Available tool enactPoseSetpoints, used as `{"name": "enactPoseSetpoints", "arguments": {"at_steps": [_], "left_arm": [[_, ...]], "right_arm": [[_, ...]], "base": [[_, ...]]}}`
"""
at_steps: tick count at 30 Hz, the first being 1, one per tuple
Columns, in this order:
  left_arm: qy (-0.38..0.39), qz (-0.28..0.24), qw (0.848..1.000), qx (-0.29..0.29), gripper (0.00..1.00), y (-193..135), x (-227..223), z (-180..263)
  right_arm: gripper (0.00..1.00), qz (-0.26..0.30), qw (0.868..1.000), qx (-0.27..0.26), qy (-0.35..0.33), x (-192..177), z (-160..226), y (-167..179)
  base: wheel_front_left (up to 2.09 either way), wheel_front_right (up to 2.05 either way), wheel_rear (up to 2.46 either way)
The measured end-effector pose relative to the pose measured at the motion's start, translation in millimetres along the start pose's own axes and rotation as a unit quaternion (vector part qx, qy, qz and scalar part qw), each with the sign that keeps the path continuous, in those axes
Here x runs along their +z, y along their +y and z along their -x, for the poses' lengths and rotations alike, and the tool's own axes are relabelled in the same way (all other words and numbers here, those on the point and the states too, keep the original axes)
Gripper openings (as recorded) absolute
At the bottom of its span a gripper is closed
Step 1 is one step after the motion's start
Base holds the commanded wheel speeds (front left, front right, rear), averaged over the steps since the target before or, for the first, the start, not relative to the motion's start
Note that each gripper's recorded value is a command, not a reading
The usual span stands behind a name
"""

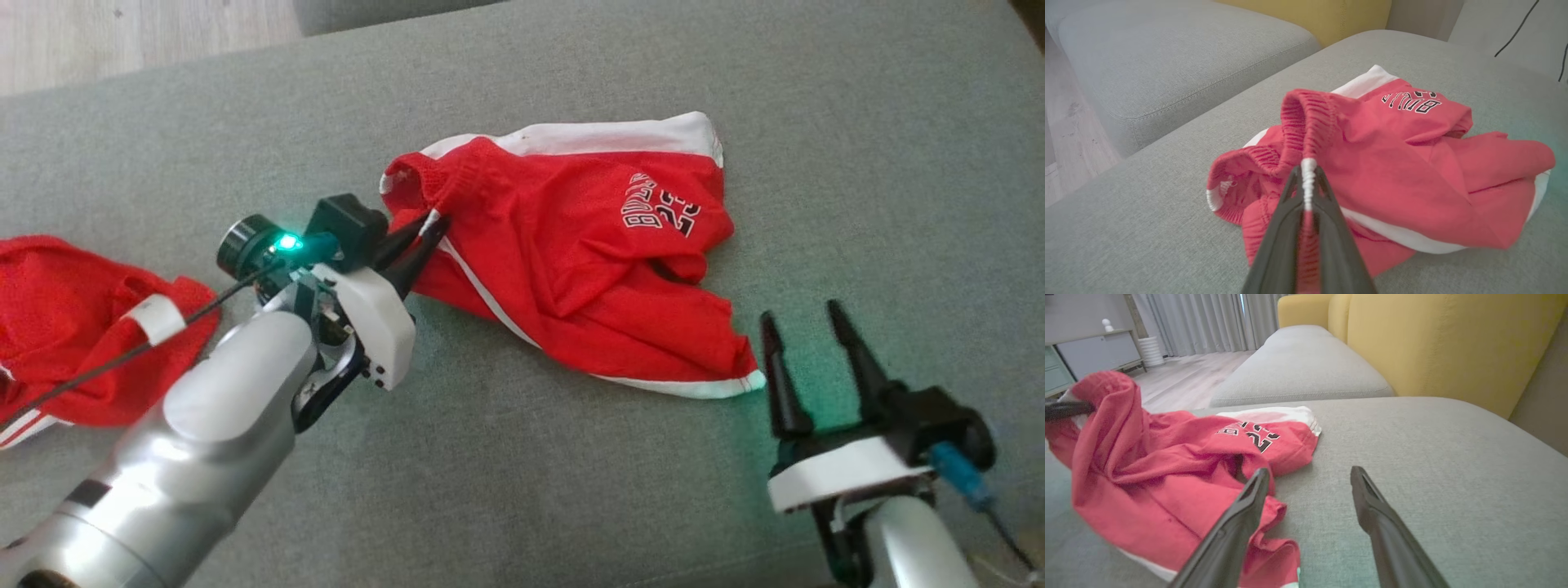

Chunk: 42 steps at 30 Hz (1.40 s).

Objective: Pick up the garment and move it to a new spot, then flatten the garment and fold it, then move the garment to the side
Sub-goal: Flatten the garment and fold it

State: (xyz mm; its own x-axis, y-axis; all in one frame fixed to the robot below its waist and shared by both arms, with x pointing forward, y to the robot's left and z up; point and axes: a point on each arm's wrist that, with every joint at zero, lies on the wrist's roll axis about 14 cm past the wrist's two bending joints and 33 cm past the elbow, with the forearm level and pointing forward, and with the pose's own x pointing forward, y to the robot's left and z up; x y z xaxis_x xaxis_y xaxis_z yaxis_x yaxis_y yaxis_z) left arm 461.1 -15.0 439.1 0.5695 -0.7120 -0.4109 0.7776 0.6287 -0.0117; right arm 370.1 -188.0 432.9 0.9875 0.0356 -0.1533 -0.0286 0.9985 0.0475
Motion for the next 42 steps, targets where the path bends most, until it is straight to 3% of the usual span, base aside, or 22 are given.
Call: {"name": "enactPoseSetpoints", "arguments": {"at_steps": [6,15,24,42], "left_arm": [[-0.008,-0.001,1.0,0.005,0.0,2.4,8.4,8.8],[-0.008,0.0,1.0,0.007,0.0,1.0,11.8,13.9],[-0.011,0.0,1.0,0.011,0.0,1.7,12.2,17.0],[0.0,0.003,1.0,0.008,0.0,-0.3,5.2,19.2]], "right_arm": [[1.0,0.016,0.998,0.039,0.045,-26.9,11.0,18.9],[1.0,0.015,0.993,0.034,0.113,-57.3,24.5,7.8],[1.0,0.014,0.985,0.067,0.16,-80.1,30.8,28.8],[1.0,0.028,0.984,0.081,0.154,-79.2,19.0,33.5]], "base": [[0.0,0.0,0.0],[0.0,0.0,0.0],[0.0,0.0,0.0],[0.0,0.0,0.0]]}}
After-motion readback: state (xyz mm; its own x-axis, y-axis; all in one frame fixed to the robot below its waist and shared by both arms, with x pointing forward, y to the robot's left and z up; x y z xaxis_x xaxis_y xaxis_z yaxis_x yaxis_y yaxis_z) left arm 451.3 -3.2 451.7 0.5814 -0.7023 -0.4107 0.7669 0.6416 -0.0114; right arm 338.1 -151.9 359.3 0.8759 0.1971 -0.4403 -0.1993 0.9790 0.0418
